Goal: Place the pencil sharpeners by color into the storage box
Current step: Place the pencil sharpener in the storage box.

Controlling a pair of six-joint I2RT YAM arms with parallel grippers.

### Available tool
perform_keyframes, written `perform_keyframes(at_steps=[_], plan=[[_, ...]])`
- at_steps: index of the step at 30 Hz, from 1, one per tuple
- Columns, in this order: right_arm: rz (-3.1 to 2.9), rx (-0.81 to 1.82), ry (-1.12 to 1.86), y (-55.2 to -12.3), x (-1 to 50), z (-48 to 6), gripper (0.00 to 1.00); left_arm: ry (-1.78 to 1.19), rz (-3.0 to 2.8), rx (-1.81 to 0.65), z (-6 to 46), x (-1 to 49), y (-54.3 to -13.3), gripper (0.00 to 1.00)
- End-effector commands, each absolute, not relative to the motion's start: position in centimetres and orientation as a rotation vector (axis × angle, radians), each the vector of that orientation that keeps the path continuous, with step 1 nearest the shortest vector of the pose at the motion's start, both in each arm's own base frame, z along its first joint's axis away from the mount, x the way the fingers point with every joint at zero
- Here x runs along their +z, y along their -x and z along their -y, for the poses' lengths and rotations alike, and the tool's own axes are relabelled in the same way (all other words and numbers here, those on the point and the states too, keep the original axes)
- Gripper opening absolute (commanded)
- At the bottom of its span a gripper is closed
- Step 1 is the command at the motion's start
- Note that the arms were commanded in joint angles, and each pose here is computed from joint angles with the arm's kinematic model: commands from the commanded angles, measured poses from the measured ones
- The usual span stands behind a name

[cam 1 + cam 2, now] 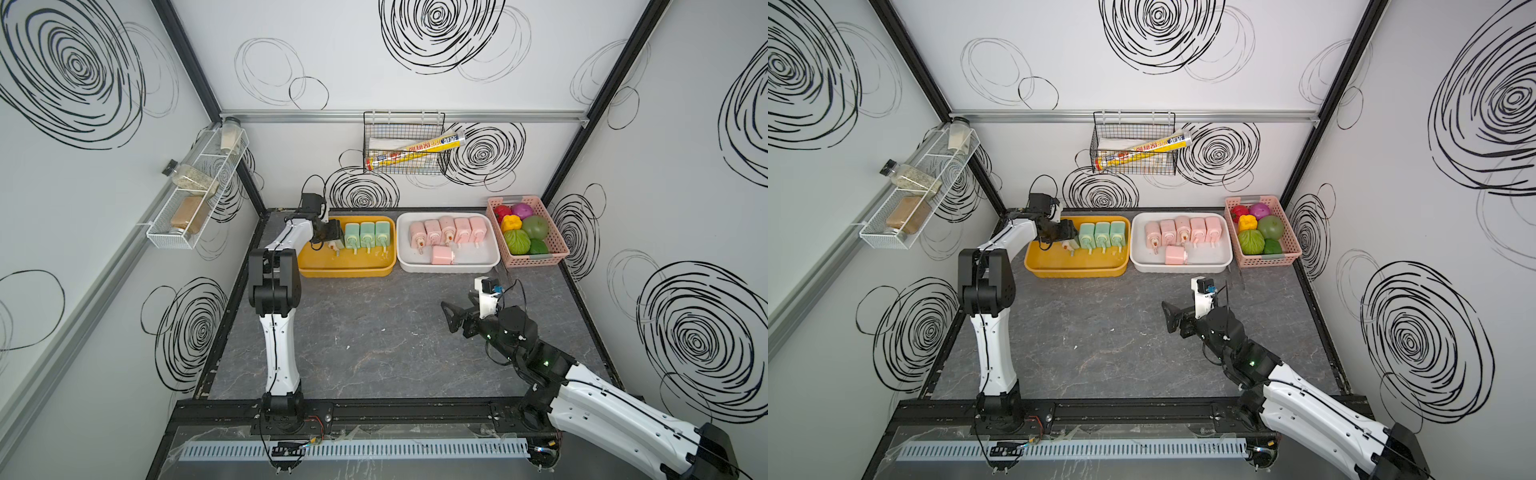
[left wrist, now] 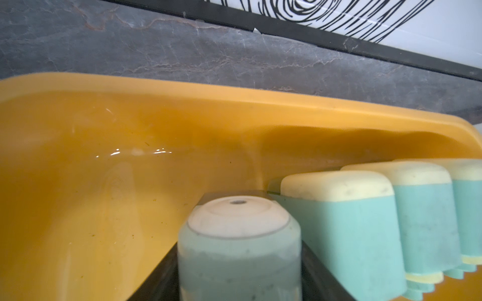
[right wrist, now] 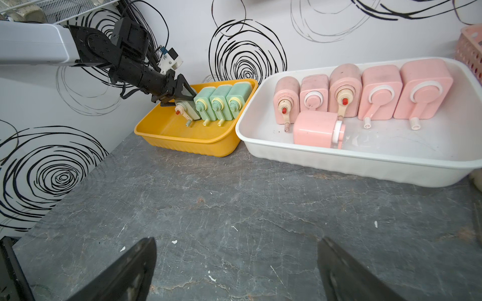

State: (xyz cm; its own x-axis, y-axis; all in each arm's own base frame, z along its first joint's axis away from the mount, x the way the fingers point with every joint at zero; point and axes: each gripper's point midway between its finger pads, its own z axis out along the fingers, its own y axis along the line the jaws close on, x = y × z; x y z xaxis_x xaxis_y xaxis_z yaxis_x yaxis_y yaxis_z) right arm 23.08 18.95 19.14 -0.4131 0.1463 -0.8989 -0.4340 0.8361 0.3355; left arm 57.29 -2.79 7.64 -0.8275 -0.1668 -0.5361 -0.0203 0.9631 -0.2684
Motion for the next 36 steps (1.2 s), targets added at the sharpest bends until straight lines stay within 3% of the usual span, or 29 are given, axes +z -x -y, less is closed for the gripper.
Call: perform_keyframes(at_steps=[1,4,10,26,36], plan=[[-1.900,0.654,0.207,-23.1,18.8,-18.9,1.00,0.113,-2.500,-0.339,3.1,7.1,-58.1,0.39],[-1.899,0.654,0.206,-23.0,18.8,-18.9,1.00,0.114,-2.496,-0.363,3.4,7.1,-58.2,0.45],[-1.899,0.660,0.201,-23.1,18.9,-18.9,1.00,0.123,-2.483,-0.407,3.8,8.1,-58.3,0.68],[-1.908,0.665,0.200,-23.0,18.6,-19.0,1.00,0.338,-2.332,-0.541,1.4,13.5,-58.4,0.99],[-1.910,0.663,0.208,-23.1,18.6,-19.2,1.00,0.337,-2.276,-0.688,4.5,14.5,-59.3,0.99]])
